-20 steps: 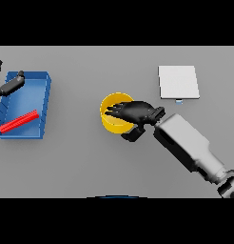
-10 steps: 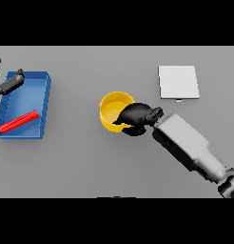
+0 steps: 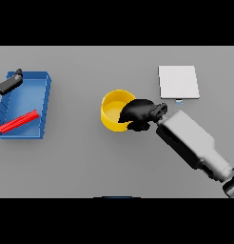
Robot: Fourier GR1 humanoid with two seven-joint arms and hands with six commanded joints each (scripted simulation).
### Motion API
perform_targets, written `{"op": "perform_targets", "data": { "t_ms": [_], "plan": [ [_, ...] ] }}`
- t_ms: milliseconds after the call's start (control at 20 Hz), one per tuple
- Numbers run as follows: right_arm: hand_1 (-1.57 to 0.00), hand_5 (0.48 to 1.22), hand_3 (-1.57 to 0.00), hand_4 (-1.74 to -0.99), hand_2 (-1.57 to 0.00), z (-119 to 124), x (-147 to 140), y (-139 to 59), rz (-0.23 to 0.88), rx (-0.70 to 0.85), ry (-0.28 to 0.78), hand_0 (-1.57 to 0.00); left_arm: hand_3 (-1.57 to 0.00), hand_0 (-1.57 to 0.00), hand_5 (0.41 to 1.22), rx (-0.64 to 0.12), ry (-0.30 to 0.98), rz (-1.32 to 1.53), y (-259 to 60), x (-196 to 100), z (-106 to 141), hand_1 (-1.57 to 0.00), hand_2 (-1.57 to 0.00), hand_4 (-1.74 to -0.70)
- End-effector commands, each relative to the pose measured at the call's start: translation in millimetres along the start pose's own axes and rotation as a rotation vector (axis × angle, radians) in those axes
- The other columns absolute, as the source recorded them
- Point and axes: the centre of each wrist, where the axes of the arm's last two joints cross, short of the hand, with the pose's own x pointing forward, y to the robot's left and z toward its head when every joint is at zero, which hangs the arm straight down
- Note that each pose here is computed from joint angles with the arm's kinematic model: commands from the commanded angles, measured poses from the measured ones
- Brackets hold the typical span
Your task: Pick up the red beaker and tilt it to pour out 1 green nut into yellow bowl. Pick up the yellow bowl and place it on the metallic measuring scale.
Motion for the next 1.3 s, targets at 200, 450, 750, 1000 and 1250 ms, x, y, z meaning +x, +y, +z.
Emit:
{"op": "perform_targets", "data": {
  "t_ms": [200, 450, 750, 1000, 1250],
  "plan": [
    [-1.55, 1.217, -1.36, -1.730, -1.52, 25, 6, -28.9, 0.035, -0.043, 0.028, -1.56, 0.00, 0.00, 0.719, -0.008, -0.015, -0.009, -4, -1, 1, 0.00, 0.00, -0.80],
    [-1.57, 1.219, -1.26, -1.721, -1.55, 54, -4, -49.4, 0.043, -0.083, 0.106, -1.57, 0.00, 0.00, 0.723, -0.008, -0.012, 0.004, 1, 3, 1, 0.00, 0.00, -0.81],
    [-1.57, 1.220, -1.32, -1.720, -1.57, 88, -31, -60.1, 0.060, -0.138, 0.161, -1.57, 0.00, 0.00, 0.735, 0.011, -0.017, -0.003, 4, 3, 4, 0.00, 0.00, -0.81],
    [-1.57, 1.221, -1.24, -1.720, -1.57, 101, -71, -73.1, 0.034, -0.208, 0.294, -1.57, 0.00, 0.00, 0.735, 0.023, -0.004, -0.011, 5, 7, 7, 0.00, 0.00, -0.80],
    [-1.57, 1.221, -1.19, -1.720, -1.57, 108, -110, -60.2, -0.054, -0.228, 0.385, -1.57, 0.00, 0.00, 0.765, 0.012, 0.024, -0.010, 4, 8, 10, 0.00, 0.00, -0.83]
  ]
}}
